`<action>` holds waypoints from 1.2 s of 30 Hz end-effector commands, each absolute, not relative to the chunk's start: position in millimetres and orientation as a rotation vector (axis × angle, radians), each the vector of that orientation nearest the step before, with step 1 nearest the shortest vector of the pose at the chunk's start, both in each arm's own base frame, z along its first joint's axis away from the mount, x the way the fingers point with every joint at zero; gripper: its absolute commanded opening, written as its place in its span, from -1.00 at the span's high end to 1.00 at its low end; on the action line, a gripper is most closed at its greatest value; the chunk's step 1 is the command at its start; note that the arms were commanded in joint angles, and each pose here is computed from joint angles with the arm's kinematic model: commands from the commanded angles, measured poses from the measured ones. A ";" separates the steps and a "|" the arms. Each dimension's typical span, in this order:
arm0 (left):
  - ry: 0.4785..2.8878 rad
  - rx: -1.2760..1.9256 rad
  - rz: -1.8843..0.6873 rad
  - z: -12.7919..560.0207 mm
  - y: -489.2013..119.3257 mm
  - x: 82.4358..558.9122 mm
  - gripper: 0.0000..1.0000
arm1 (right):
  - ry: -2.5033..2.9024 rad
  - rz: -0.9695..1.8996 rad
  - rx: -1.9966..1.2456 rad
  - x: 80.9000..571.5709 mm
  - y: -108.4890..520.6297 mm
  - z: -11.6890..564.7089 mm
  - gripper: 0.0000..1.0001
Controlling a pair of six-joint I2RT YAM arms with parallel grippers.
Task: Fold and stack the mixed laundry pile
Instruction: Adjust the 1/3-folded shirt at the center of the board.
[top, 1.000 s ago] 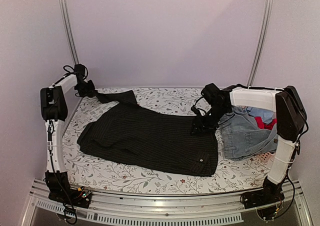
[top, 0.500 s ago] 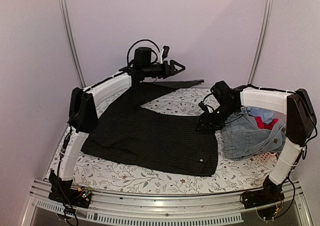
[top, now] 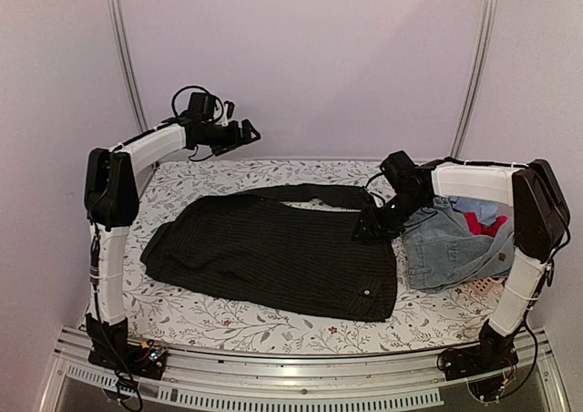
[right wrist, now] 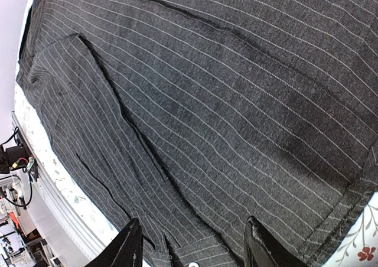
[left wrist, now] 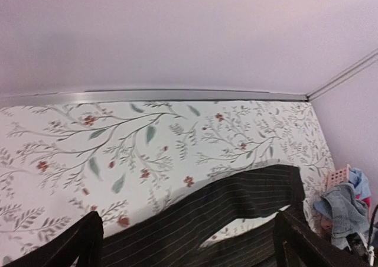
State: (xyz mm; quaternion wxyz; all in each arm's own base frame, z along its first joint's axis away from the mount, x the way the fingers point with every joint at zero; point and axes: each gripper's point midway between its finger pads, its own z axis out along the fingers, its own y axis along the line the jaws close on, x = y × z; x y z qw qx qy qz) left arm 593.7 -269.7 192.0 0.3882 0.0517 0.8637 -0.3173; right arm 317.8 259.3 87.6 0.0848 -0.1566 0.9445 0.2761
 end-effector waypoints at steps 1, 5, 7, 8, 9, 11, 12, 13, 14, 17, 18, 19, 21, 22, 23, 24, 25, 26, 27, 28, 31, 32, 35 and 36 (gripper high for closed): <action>2.400 0.109 -0.582 159.2 -194.7 556.0 -0.99 | 2.817 0.849 -0.465 332.5 270.2 75.8 -0.13; 2.518 0.146 -0.418 124.3 -153.4 512.2 -0.99 | 2.824 0.827 -0.521 337.5 279.5 67.4 -0.13; 2.494 0.242 -0.437 121.4 -156.3 498.7 -0.99 | 2.844 0.821 -0.543 337.0 282.7 58.3 -0.13; 2.475 0.302 -0.427 121.2 -159.4 495.7 -0.99 | 2.849 0.819 -0.556 335.8 284.5 54.7 -0.13; 2.462 0.349 -0.419 121.1 -162.6 495.0 -0.99 | 2.852 0.823 -0.561 335.2 285.6 53.2 -0.13; 2.420 0.448 -0.396 121.6 -171.0 499.5 -0.99 | 2.869 0.827 -0.567 330.9 286.3 49.7 -0.12; 2.404 0.499 -0.377 121.1 -176.0 501.5 -0.99 | 2.875 0.827 -0.568 328.6 287.0 49.3 -0.11; 2.385 0.578 -0.336 117.1 -181.7 502.7 -0.99 | 2.876 0.829 -0.572 326.1 288.0 50.7 -0.11; 2.375 0.635 -0.289 110.8 -186.0 503.7 -0.99 | 2.878 0.831 -0.577 323.3 289.2 51.4 -0.11; 2.364 0.750 -0.207 92.6 -199.0 508.3 -0.99 | 2.887 0.844 -0.586 314.2 293.3 55.5 -0.11; 2.358 0.784 -0.204 87.7 -205.7 509.4 -0.99 | 2.889 0.847 -0.589 311.4 294.9 56.8 -0.11; 2.351 0.818 -0.204 83.3 -212.0 510.1 -0.99 | 2.892 0.851 -0.584 309.2 296.4 58.0 -0.11; 2.337 0.876 -0.206 76.4 -224.0 512.5 -0.96 | 2.888 0.866 -0.582 305.3 300.4 63.9 -0.11; 2.337 0.889 -0.215 73.2 -228.0 513.4 -0.95 | 2.886 0.874 -0.577 303.4 303.0 67.5 -0.11; 2.339 0.890 -0.219 70.0 -230.9 515.5 -0.93 | 2.880 0.885 -0.585 301.1 306.9 71.7 -0.11; 2.344 0.894 -0.230 66.5 -232.8 516.3 -0.91 | 2.870 0.897 -0.598 298.6 312.0 77.3 -0.11; 2.346 0.895 -0.228 63.8 -233.8 517.8 -0.90 | 2.857 0.906 -0.617 297.0 317.9 82.8 -0.11; 2.349 0.878 -0.193 60.0 -231.0 523.1 -0.87 | 2.851 0.917 -0.639 293.8 324.4 86.4 -0.11; 2.358 0.854 -0.145 56.8 -225.5 529.0 -0.83 | 2.849 0.933 -0.662 290.1 330.8 88.0 -0.11; 2.366 0.823 -0.099 55.3 -220.2 537.3 -0.77 | 2.842 0.943 -0.691 286.3 337.8 89.6 -0.11; 2.405 0.720 -0.056 47.8 -206.0 556.5 -0.52 | 2.860 0.953 -0.790 269.5 355.4 81.4 -0.10; 2.411 0.668 -0.014 48.7 -195.5 564.2 -0.44 | 2.872 0.938 -0.830 263.6 358.7 74.9 -0.09; 2.411 0.532 -0.021 57.7 -171.9 580.0 -0.29 | 2.931 0.883 -0.891 248.6 358.4 50.9 -0.08; 2.410 0.485 -0.042 60.6 -163.5 584.6 -0.26 | 2.952 0.872 -0.896 244.8 355.8 44.2 -0.07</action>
